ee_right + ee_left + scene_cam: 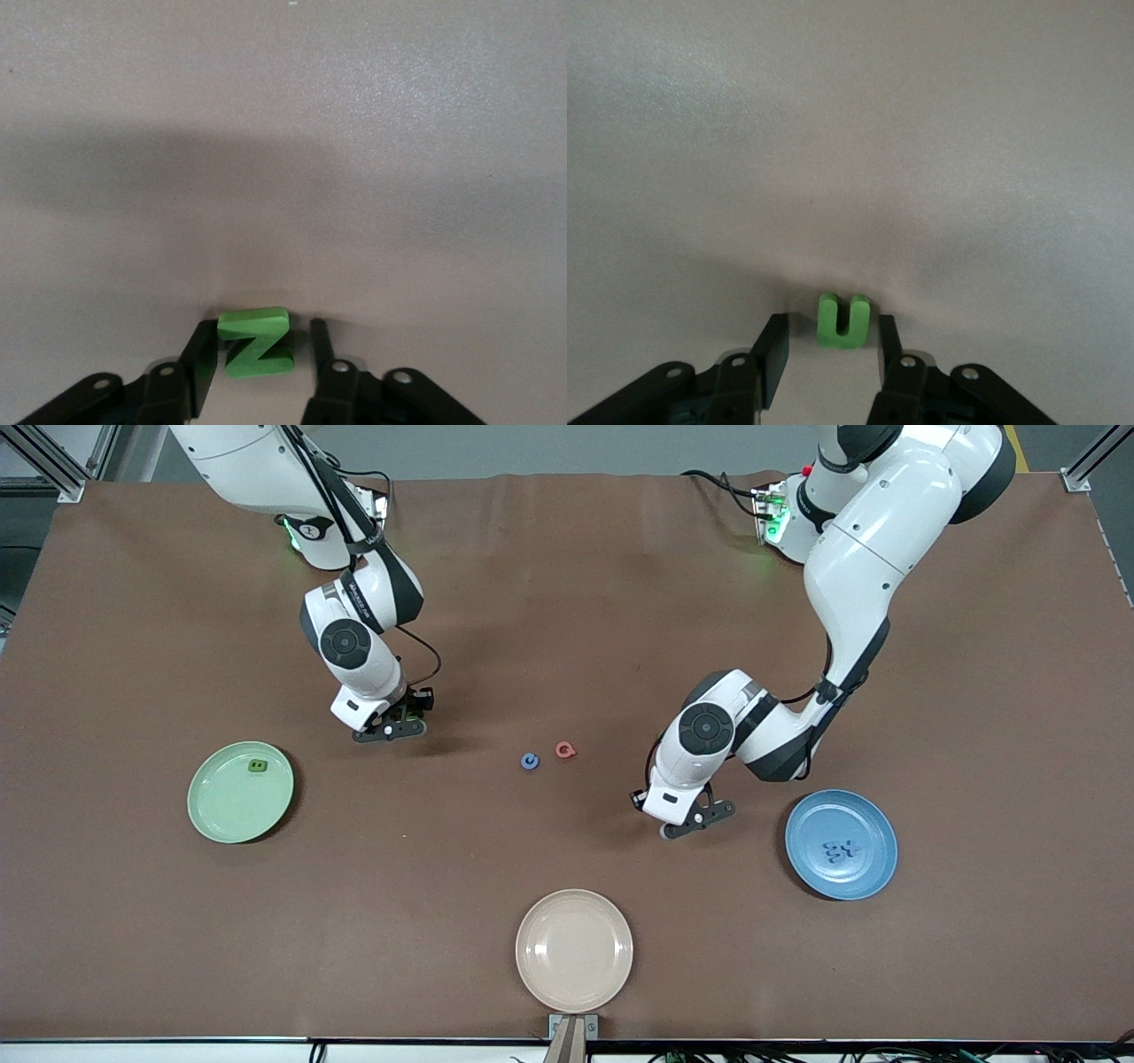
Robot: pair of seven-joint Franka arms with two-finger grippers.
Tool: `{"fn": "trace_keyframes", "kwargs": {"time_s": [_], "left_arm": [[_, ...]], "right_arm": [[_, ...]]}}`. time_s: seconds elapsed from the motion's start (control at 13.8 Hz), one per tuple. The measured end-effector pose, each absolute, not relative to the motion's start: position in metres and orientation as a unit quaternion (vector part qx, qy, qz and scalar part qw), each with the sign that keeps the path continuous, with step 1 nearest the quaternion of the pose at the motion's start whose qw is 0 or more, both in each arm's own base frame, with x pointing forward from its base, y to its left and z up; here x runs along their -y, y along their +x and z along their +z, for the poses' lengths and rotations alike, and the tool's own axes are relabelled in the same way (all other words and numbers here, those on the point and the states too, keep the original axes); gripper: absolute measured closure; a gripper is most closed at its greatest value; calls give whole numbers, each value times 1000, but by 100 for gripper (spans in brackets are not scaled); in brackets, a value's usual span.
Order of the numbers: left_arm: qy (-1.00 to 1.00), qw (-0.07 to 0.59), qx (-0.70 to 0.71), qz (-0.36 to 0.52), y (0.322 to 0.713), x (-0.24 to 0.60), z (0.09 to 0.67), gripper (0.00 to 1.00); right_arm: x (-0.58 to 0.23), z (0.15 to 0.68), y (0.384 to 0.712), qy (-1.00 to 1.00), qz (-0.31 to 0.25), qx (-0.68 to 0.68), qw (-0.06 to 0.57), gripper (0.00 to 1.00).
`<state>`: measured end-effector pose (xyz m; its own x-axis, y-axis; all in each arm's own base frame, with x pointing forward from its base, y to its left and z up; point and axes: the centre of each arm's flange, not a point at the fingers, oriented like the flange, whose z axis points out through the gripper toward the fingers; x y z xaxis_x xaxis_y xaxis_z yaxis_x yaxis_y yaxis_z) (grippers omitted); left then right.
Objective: Sort upper and lower case letters into plates
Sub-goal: 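Place the Z on the green plate while the left gripper places u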
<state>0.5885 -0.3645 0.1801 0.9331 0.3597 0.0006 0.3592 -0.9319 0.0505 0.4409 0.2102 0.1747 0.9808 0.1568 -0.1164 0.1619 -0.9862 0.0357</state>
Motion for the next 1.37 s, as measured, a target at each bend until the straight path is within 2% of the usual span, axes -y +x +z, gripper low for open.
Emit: {"fn": "trace_keyframes", "kwargs": {"time_s": [0.07,0.14,0.22,0.51,0.72,1.08,1.23,1.37], "left_arm": [[983,24,-183,4,588,364,179,61],[983,23,-184,4,589,363,177,73],[982,22,-185,5,590,362,177,74],[980,21,-195,16,606,352,186,74],[975,21,-216,35,635,334,218,74],[984,-18,-171,54,682,227,274,74],[988,-30,-142,49,694,178,281,74],[993,-40,-103,38,701,138,279,74]], "right_arm": [[-210,175,441,995,-56,-80,22,52],[-211,176,441,995,-54,-81,21,60],[-212,176,441,995,-54,-81,21,66],[-207,179,444,995,-58,-75,24,65],[-175,220,470,995,-74,-50,31,65],[-34,313,534,995,-52,-78,19,65],[24,318,548,995,-48,-82,28,65],[56,298,555,995,-57,-72,30,65]]}}
